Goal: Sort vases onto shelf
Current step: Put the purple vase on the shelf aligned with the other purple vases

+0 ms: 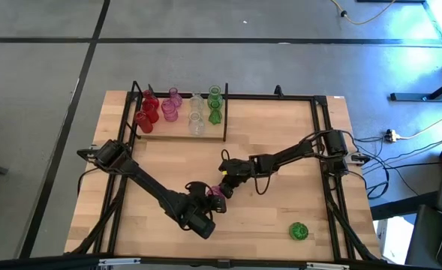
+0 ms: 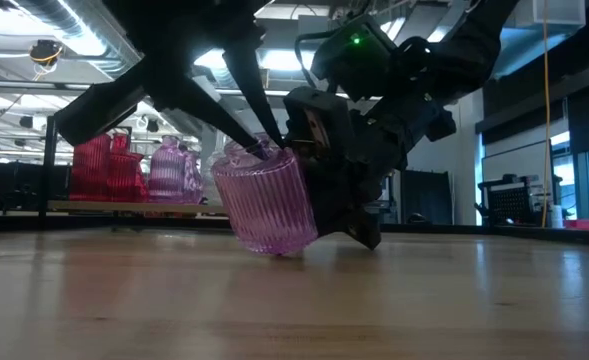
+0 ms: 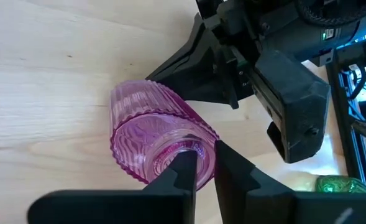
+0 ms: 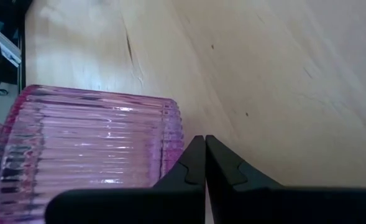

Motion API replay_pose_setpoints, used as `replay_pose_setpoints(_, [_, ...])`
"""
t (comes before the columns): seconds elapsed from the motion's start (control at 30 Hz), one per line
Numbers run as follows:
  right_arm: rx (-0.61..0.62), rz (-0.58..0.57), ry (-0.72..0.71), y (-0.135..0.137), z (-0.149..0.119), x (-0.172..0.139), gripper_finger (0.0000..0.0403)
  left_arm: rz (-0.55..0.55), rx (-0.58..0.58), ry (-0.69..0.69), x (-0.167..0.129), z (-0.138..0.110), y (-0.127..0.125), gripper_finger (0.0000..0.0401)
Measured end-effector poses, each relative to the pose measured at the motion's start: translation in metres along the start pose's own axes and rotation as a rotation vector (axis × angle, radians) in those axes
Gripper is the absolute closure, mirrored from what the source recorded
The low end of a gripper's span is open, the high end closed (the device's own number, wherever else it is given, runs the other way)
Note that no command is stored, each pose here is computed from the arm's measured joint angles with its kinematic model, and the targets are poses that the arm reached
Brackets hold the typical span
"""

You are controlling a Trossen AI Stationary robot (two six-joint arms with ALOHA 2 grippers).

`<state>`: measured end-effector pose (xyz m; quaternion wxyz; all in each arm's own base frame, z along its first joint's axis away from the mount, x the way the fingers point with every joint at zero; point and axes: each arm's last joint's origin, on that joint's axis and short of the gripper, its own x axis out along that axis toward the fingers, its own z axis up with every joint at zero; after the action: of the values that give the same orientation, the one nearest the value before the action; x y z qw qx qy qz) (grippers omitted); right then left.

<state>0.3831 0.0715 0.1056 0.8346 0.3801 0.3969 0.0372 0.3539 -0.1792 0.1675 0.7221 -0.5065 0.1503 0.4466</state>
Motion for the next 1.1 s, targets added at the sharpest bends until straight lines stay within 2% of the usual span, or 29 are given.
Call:
replay_pose_setpoints(0.3, [0.014,-0.005,0.005,-0.002,0.001,-0.010,0.0403,0.000,0.015,0.012,-0.016,-0.011,0.010,0.0376])
replay_pose_setpoints(0.47, [0.007,0.014,0.011,0.000,0.001,-0.011,0.0403,-0.009,0.038,0.034,-0.039,-0.002,0.009,0.0376])
replay_pose_setpoints(0.6, [0.002,0.014,0.009,0.000,0.001,-0.011,0.0403,-0.012,0.095,0.060,-0.069,0.016,0.007,0.0376])
replay_pose_setpoints(0.8, [-0.024,0.079,-0.011,0.005,0.005,-0.012,0.0403,-0.048,0.242,0.212,-0.114,0.057,-0.003,0.0376])
replay_pose_setpoints(1.0, [-0.126,0.205,-0.084,0.026,0.017,-0.028,0.0403,-0.139,0.392,0.437,-0.149,0.102,-0.011,0.0376])
replay_pose_setpoints(1.1, [-0.191,0.232,-0.137,0.039,0.024,-0.044,0.0403,-0.134,0.484,0.544,-0.155,0.118,-0.009,0.0376])
